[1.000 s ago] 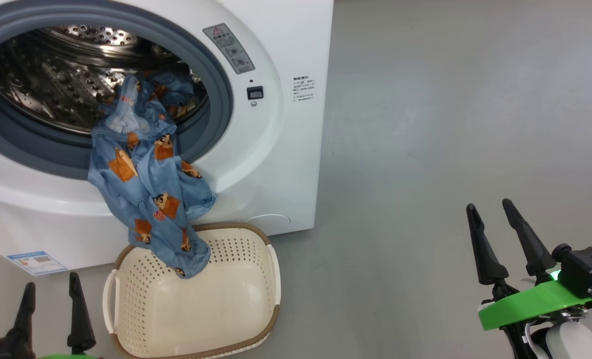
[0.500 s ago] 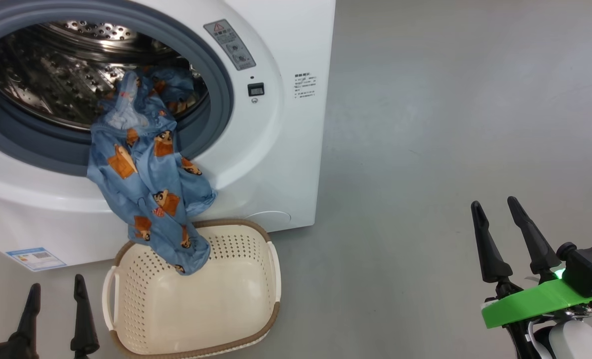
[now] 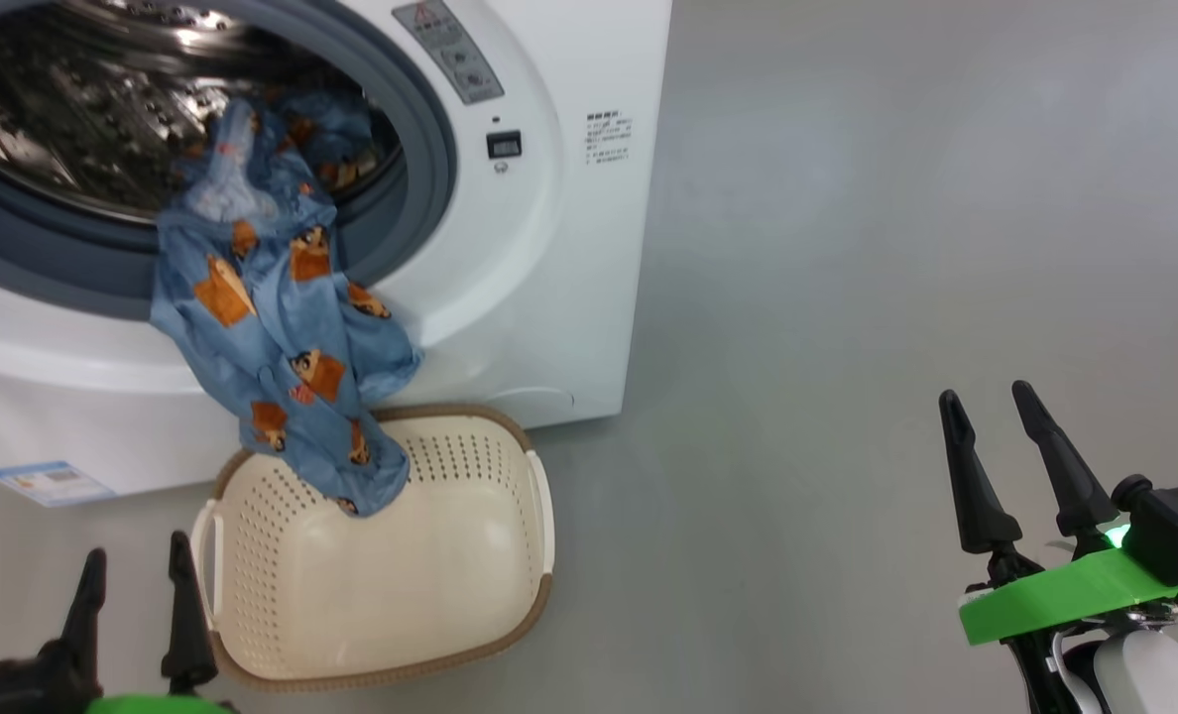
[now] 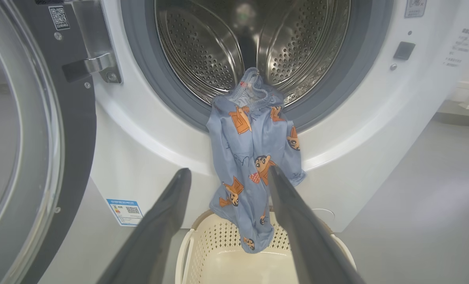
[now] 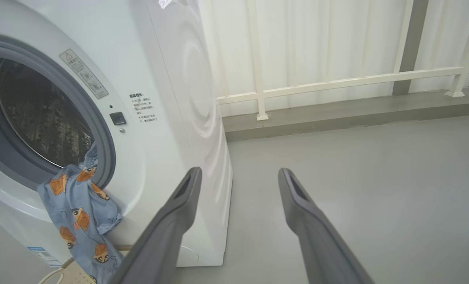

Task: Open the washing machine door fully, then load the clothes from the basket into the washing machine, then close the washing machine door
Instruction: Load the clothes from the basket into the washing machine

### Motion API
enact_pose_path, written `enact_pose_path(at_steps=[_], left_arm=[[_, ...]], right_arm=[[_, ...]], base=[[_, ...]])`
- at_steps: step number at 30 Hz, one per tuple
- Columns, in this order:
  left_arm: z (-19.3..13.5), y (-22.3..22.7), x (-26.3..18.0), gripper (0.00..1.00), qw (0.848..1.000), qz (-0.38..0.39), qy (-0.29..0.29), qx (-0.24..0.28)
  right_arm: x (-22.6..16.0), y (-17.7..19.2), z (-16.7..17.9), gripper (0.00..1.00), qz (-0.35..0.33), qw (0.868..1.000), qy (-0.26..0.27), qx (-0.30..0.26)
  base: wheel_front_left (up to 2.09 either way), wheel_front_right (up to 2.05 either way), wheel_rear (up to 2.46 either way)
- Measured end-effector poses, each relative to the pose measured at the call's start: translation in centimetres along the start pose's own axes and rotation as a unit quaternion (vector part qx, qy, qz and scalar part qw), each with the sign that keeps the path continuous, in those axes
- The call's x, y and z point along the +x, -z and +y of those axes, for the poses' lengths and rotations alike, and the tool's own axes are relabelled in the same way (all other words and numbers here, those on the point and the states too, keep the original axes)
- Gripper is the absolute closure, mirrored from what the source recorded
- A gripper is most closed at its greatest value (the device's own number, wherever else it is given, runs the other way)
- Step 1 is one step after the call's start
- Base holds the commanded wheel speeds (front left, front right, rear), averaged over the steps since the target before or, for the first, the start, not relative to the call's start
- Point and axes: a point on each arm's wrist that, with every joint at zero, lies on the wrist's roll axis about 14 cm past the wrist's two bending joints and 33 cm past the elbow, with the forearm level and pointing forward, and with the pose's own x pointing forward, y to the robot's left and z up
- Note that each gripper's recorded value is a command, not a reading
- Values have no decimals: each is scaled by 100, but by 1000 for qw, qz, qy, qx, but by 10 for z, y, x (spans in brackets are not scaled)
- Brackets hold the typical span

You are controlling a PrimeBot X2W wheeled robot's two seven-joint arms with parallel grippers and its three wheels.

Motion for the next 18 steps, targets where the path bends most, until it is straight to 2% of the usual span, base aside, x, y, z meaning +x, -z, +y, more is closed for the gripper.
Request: enact_pose_path(at_steps=[8, 18], left_arm=[[-12, 36, 32, 0, 998, 51, 6, -28], [-30, 88, 85, 0, 991, 124, 38, -36]], right_arm=[[27, 10, 3, 0, 6, 1000, -3, 6], [63, 36, 1, 0, 24, 1000, -5, 6]], base=[[0, 0, 0], [0, 0, 0]])
